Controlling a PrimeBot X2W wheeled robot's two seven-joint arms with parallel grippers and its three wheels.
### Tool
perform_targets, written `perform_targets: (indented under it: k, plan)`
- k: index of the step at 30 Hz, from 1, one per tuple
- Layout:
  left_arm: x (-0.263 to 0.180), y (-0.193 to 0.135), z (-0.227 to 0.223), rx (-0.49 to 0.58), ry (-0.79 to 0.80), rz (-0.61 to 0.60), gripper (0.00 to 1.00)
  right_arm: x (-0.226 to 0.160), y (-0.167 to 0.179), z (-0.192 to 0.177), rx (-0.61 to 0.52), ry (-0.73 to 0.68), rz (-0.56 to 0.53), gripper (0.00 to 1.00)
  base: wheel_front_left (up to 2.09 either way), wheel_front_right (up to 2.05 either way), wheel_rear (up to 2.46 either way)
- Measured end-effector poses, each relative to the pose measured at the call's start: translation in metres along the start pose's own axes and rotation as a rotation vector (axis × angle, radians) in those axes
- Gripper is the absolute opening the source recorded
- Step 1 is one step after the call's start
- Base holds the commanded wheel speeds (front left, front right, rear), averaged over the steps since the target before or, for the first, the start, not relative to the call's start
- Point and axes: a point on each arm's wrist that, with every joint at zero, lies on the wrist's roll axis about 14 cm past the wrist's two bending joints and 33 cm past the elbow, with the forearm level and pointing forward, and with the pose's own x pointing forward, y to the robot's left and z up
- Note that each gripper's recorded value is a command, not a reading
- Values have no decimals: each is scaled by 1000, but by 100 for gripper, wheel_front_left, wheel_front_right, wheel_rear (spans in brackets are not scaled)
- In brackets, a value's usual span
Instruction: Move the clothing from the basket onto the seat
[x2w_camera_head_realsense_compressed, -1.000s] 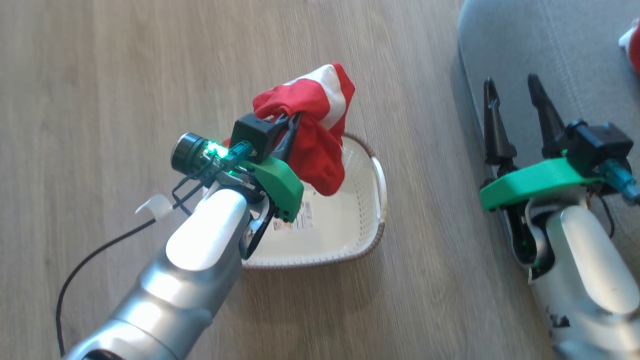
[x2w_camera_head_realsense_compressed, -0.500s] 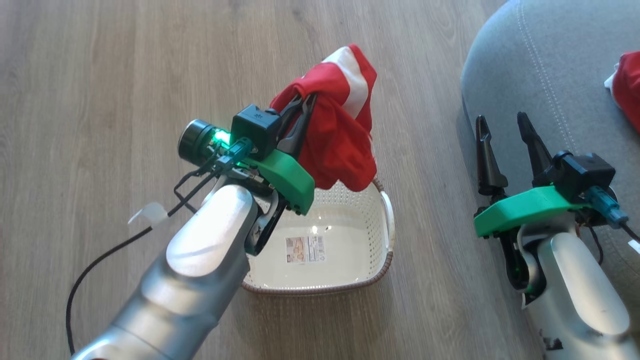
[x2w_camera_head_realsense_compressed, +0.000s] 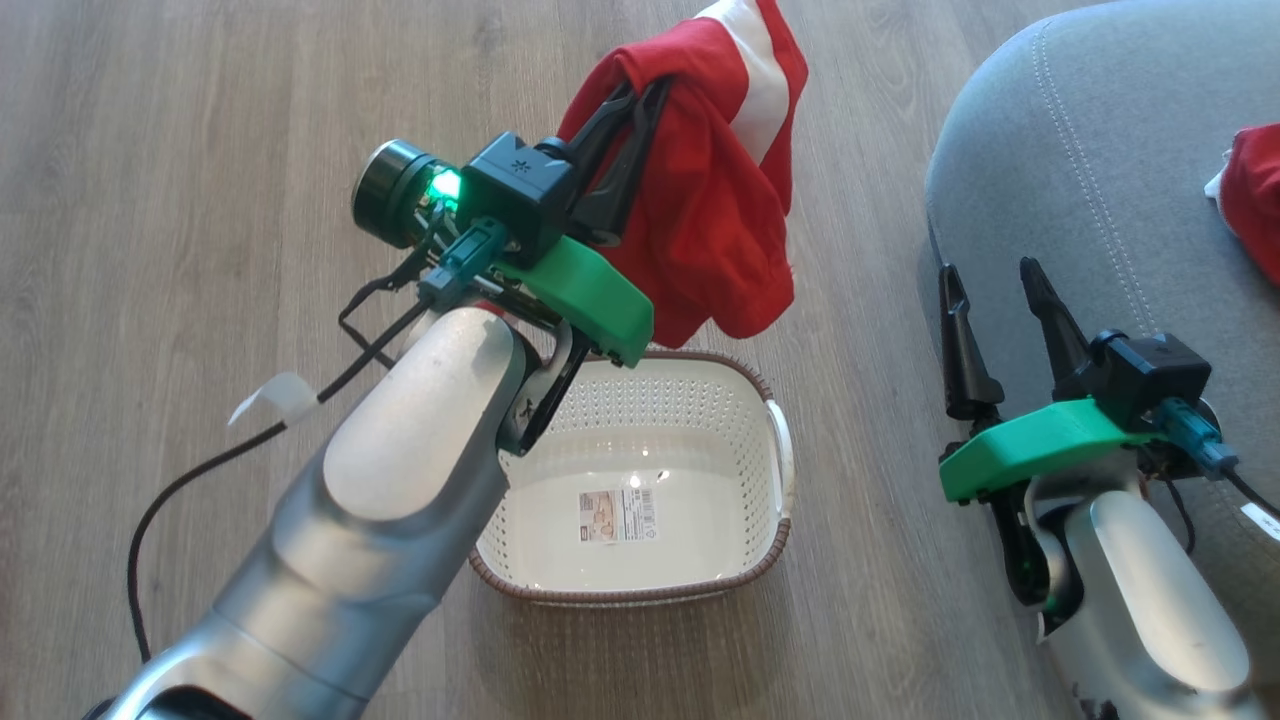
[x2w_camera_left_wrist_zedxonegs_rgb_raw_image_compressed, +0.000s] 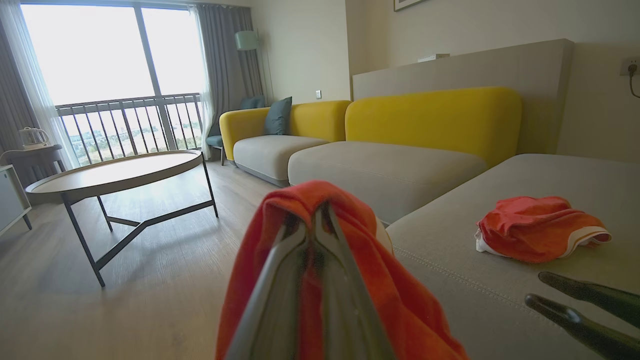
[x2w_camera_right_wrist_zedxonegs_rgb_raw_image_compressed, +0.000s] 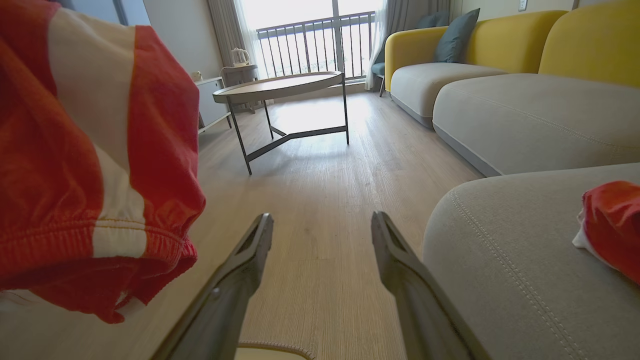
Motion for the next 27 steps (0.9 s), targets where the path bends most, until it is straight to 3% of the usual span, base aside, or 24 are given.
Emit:
perform_targets:
  k: [6, 17, 27]
  plan:
    - [0, -3, 1, -1, -6, -9, 0, 3, 17, 5, 2, -17, 52, 100, 0, 0, 0]
    - [-3, -9, -10, -5, 19, -27, 0, 29, 111, 36, -2, -111, 365, 100, 0, 0, 0]
    - [-11, -16, -12, -34, 30, -37, 0, 51, 151, -7, -68, 28, 510, 100, 0, 0, 0]
